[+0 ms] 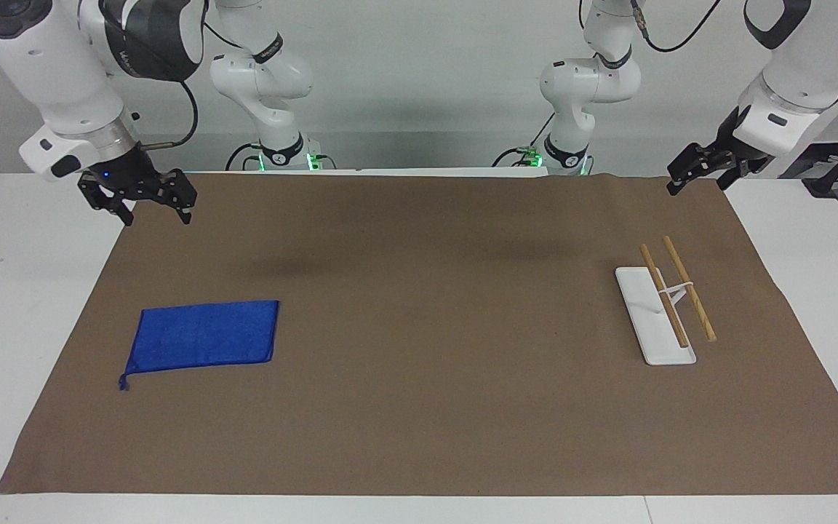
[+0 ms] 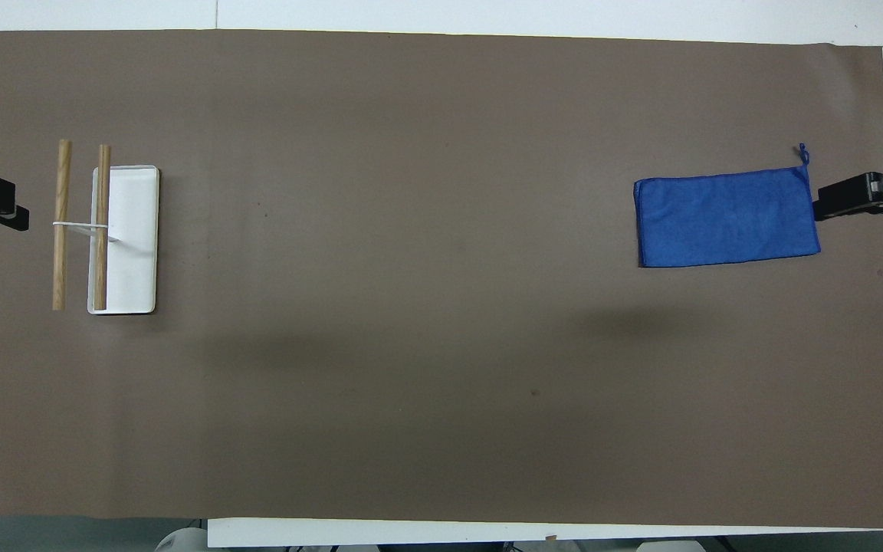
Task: Right arm passes towel to left arm to hang
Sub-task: 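Move the right gripper down onto the blue towel's near edge, then grasp the blue towel edge with the right gripper and lift it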
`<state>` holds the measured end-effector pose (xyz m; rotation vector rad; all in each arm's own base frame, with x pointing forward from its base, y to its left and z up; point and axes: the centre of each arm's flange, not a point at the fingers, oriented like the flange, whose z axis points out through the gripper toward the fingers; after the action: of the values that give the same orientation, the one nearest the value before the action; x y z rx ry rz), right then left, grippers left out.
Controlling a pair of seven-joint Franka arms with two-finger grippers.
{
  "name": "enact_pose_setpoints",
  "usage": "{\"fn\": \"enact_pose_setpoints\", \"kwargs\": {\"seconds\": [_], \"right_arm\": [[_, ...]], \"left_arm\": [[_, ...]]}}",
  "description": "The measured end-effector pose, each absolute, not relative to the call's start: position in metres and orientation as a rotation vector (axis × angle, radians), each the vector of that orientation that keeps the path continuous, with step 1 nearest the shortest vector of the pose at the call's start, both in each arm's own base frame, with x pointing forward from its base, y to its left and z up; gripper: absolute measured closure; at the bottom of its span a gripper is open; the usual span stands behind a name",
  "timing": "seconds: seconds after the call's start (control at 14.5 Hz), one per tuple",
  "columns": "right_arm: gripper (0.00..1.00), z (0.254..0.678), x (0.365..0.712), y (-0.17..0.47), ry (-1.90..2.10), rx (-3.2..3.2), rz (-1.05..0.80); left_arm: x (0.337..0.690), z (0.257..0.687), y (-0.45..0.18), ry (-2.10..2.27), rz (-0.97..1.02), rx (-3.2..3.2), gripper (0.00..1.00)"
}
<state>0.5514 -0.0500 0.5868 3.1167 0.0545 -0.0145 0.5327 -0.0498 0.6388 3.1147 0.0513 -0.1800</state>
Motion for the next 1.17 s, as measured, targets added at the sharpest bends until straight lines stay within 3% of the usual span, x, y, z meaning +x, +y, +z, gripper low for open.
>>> {"fn": "enact_pose_setpoints", "kwargs": {"seconds": [0.55, 1.17], "right_arm": [[0.0, 0.567, 0.556, -0.061, 0.088, 3.112, 0.032], [0.0, 0.358, 0.59, -0.122, 0.259, 3.157, 0.114]], "left_arm": [[0.533, 0.639, -0.05, 0.051, -0.18, 3.115, 0.0], [0.533, 0.639, -0.05, 0.051, -0.18, 3.115, 0.0]]}}
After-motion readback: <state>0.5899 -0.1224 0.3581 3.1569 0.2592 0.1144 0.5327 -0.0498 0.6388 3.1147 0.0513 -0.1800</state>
